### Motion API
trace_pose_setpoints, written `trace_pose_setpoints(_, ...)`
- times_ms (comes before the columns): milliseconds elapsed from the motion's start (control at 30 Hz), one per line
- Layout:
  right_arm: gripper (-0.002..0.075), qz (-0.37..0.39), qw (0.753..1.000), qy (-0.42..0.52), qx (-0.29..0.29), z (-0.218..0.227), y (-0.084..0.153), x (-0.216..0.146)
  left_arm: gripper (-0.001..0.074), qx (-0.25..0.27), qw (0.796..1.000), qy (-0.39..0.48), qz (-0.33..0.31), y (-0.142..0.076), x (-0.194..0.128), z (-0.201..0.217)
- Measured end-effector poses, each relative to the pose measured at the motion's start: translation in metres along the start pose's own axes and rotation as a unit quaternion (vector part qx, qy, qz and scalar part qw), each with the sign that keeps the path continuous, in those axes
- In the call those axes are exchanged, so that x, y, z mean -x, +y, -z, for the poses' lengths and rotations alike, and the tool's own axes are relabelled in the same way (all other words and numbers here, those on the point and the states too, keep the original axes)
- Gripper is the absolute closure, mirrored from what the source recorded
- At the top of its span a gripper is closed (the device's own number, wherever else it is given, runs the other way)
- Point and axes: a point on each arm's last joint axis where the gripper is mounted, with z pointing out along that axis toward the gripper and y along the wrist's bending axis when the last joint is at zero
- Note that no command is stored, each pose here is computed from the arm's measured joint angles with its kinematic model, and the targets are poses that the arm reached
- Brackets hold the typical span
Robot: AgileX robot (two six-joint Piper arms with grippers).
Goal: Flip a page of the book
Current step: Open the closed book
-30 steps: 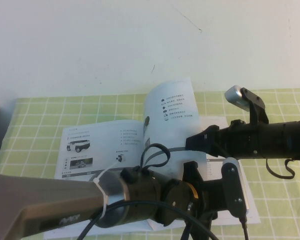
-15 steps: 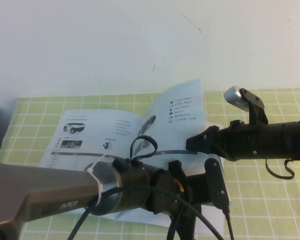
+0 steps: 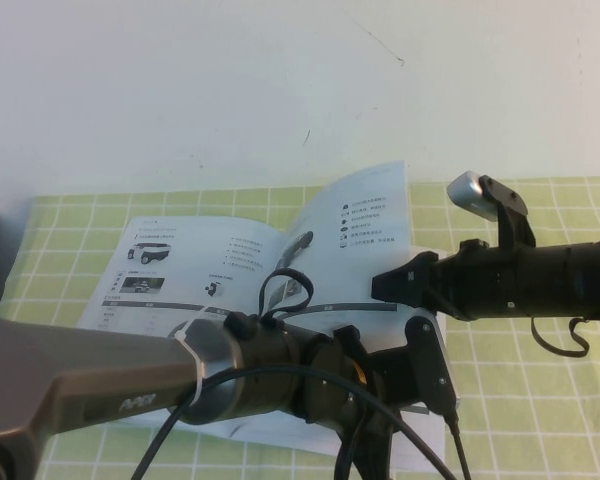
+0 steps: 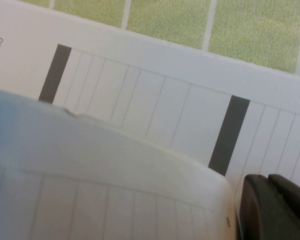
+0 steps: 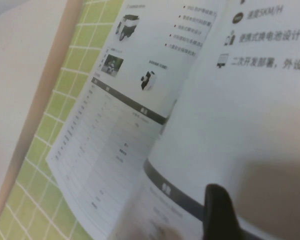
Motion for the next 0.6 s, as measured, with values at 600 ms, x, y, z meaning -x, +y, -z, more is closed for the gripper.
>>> trace_pose_setpoints(600,0.0489,0.081,0.995,0.001,-0.064,0.013,-0.025,0.007,0.0738,-0.003,1.0,0.002,0.017,0.0,0.0,0.0)
